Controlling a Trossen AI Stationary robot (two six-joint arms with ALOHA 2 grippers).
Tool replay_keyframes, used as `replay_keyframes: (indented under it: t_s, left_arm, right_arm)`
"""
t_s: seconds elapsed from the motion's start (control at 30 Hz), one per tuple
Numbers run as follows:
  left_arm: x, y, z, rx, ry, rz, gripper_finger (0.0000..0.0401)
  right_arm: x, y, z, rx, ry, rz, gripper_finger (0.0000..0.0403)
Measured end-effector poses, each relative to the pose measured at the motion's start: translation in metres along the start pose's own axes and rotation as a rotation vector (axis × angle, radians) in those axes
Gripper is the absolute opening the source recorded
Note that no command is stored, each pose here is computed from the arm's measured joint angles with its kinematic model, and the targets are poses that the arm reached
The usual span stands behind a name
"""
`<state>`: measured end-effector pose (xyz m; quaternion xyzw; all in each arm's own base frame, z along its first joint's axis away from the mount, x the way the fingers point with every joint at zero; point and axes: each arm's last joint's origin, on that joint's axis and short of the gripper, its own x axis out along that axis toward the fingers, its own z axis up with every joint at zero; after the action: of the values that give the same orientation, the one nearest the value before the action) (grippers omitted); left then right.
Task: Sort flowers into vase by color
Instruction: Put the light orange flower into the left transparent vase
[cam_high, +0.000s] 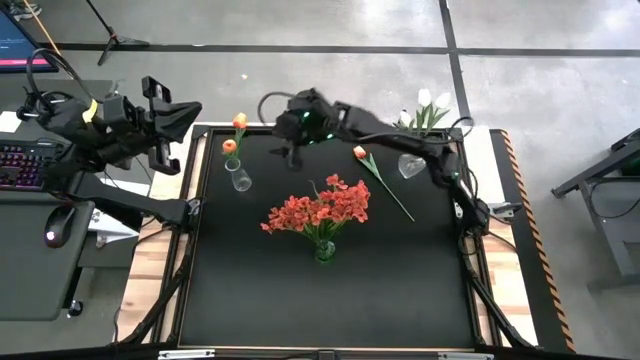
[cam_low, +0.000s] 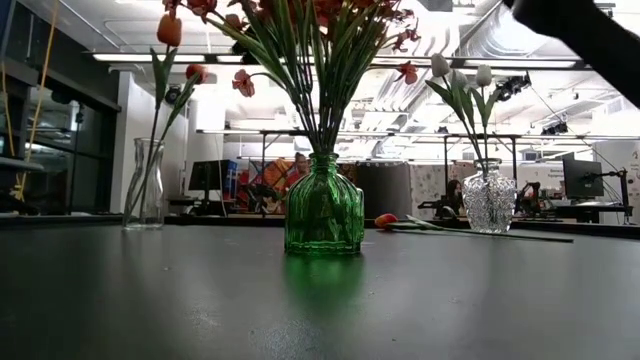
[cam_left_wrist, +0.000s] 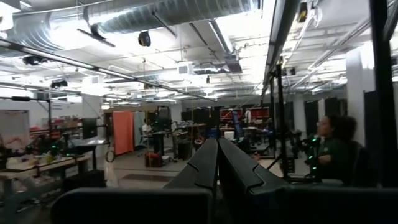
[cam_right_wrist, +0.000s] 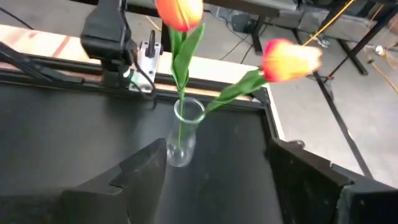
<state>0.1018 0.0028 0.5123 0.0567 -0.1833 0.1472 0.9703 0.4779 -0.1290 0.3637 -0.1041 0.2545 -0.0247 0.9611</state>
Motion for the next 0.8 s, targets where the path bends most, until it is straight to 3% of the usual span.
replay_keyframes:
  t_s: [0.3,0.47,0.6,0.8]
  left_arm:
    - [0.008,-0.003,-0.005,0.049,0.03,0.032,0.0]
    - [0.009,-0.003,-0.006,0.051,0.033,0.037,0.0]
    - [0.011,-0.003,-0.004,0.041,0.007,0.059,0.0]
    - [0.011,-0.003,-0.003,0.034,-0.004,0.061,0.0]
  right_arm:
    - [-0.093,0.007,0.026,0.023,0.003,0.186,0.027]
    - [-0.151,0.017,0.012,0.077,0.27,0.199,0.027]
    - [-0.189,0.022,-0.003,0.198,0.484,0.159,0.027]
    - [-0.212,0.055,-0.023,0.316,0.558,0.178,0.027]
